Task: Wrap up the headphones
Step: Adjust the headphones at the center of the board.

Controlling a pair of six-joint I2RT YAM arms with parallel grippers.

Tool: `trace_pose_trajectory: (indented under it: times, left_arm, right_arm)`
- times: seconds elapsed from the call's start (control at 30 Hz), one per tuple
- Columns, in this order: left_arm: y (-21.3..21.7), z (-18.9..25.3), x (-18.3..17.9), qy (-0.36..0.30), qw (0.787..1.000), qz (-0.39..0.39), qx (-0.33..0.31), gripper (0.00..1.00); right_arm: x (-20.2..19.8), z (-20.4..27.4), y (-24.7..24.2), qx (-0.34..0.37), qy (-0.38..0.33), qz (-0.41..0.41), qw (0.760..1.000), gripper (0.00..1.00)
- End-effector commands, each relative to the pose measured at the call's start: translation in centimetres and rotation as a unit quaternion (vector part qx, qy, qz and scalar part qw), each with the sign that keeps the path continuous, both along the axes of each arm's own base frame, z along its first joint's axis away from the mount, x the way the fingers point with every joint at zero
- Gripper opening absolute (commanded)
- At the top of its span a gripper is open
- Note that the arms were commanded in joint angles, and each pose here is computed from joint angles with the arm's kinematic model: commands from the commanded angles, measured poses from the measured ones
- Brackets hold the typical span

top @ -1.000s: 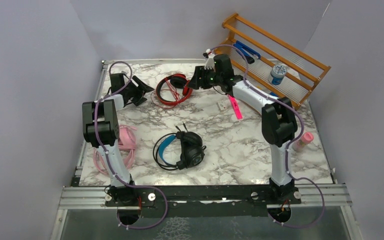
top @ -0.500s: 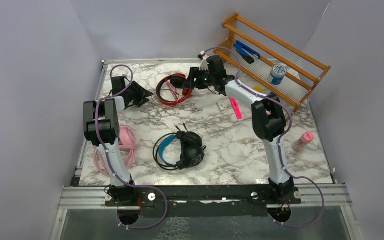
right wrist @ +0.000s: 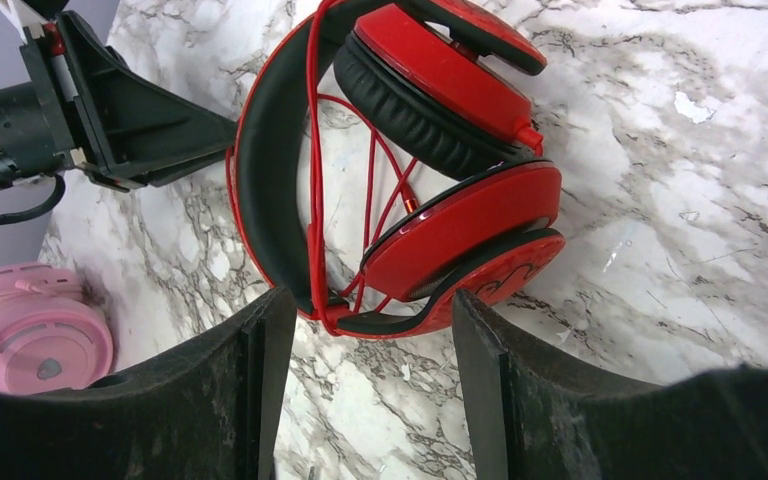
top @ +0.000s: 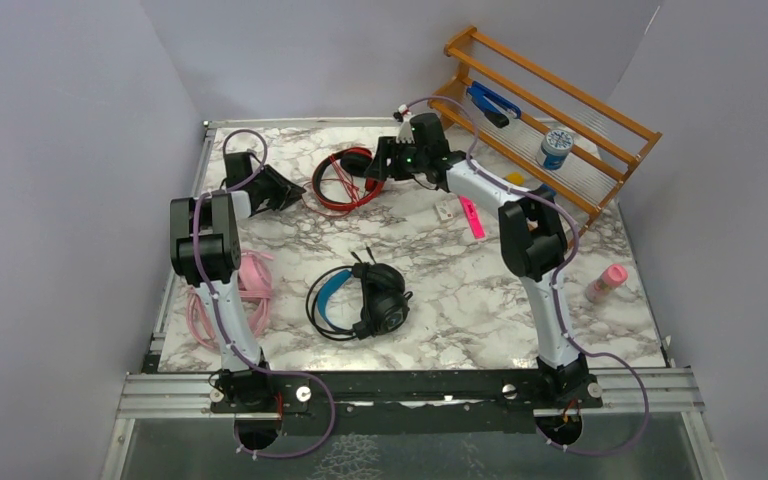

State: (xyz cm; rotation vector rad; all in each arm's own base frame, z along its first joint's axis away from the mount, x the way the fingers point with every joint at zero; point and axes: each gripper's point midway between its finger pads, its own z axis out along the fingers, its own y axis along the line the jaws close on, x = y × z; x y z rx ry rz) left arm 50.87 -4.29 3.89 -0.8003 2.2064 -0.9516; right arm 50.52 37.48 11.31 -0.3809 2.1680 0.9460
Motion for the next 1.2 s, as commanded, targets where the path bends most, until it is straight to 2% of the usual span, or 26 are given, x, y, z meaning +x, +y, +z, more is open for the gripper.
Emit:
trace_pose_trajectory:
  times: [0.0, 0.23, 0.3, 0.33, 0.37, 0.6, 0.83, 1.17]
  left_arm:
    - [-0.2, 0.3, 0.8, -0.014, 1.0, -0.014, -0.014, 0.25]
    - [-0.6, 2.5, 0.7, -0.033, 0.999, -0.02, -0.026, 0.0]
    - [-0.6, 3.3, 0.5, -0.04, 0.999, -0.017, -0.026, 0.0]
    - [-0.6, 3.7, 0.4, -0.043, 0.999, -0.017, -0.028, 0.0]
    - [-0.7, 4.0, 0.3, -0.044, 0.998, -0.016, -0.031, 0.0]
    - [-1.0, 5.4, -0.2, -0.053, 0.998, -0.017, -0.039, 0.0]
    - [-1.6, 6.2, 0.0, -0.058, 0.997, -0.026, -0.049, 0.0]
    - [-4.4, 8.4, 1.8, -0.08, 0.993, -0.051, -0.067, 0.0]
  right_arm:
    - [0.4, -0.9, 0.5, -0.013, -0.004, -0.002, 1.0, 0.64]
    - [0.5, -1.6, 0.2, -0.038, -0.009, -0.011, 0.999, 0.69]
    - [0.5, -1.6, 0.2, -0.046, -0.013, -0.013, 0.999, 0.86]
    - [0.6, -1.4, 0.1, -0.049, -0.016, -0.015, 0.999, 0.92]
    - [0.6, -1.4, 0.0, -0.053, -0.018, -0.017, 0.998, 0.93]
    - [1.4, -1.2, -1.0, -0.076, -0.024, -0.051, 0.996, 0.87]
    - [1.9, -3.4, -0.8, -0.086, -0.006, -0.056, 0.995, 0.88]
    - [1.6, -5.9, 0.0, -0.102, 0.003, -0.052, 0.993, 0.83]
